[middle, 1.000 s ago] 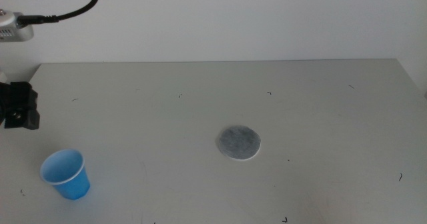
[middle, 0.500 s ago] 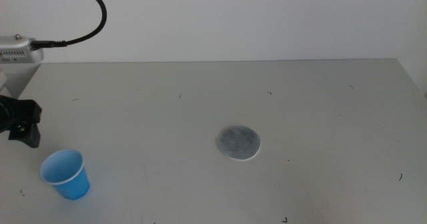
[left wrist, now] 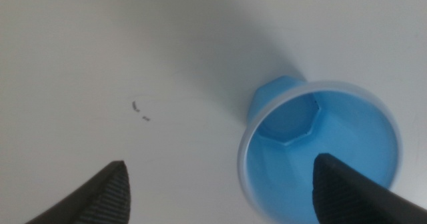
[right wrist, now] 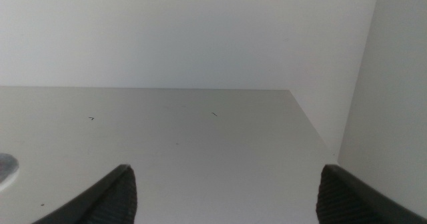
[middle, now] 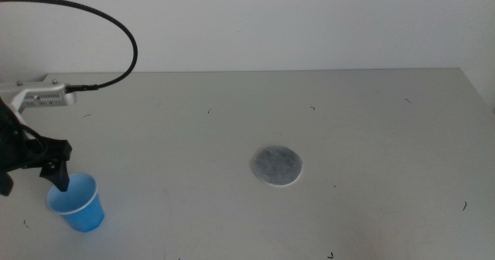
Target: Place an empty cup on a cup mat.
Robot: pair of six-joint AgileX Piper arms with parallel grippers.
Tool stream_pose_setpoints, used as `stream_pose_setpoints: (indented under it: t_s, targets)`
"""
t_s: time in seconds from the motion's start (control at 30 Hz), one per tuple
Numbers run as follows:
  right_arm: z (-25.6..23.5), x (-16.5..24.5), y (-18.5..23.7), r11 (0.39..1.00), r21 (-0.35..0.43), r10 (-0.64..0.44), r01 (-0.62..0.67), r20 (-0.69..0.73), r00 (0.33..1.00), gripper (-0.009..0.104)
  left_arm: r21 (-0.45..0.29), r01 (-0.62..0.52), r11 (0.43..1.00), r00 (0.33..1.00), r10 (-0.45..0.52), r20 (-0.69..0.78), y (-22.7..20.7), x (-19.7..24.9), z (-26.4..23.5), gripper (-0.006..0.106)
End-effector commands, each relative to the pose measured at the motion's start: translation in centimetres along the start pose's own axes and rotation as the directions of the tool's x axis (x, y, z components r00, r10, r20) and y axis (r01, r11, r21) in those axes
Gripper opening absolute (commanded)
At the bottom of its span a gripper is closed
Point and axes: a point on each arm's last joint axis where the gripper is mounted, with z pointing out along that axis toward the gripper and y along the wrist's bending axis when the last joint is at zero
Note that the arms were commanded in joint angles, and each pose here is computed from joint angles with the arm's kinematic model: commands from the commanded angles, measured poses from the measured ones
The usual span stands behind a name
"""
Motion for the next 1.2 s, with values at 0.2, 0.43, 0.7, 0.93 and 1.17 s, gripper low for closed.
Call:
stream_pose_setpoints:
  t_s: [0.2,0.43,0.7,0.93,1.17]
  targets:
    - [-0.3,-1.2,0.0,1.0,0.0,-0.017,0.017,0.108,0.994,0.094,0.032,-0.011,0.999,1.0,0.011,-0.006,0.0,-1.7,2.3,0.104]
    - [-0.3,-1.2,0.0,1.0,0.0,-0.017,0.017,0.108,0.994,0.094,0.039,-0.011,0.999,0.999,0.012,-0.03,-0.2,-2.2,4.1,0.082]
    - [-0.3,-1.2,0.0,1.0,0.0,-0.017,0.017,0.108,0.994,0.094,0.06,-0.008,0.998,0.999,0.012,-0.052,-0.6,-2.0,4.1,0.022]
    - [-0.3,-1.2,0.0,1.0,0.0,-0.017,0.017,0.108,0.994,0.094,0.078,0.018,0.997,0.998,-0.013,-0.061,-0.7,-1.9,3.9,0.0]
    - [-0.3,-1.2,0.0,1.0,0.0,-0.017,0.017,0.108,0.994,0.094,0.125,0.0,0.992,1.0,-0.003,0.027,-5.3,-3.7,1.7,0.0]
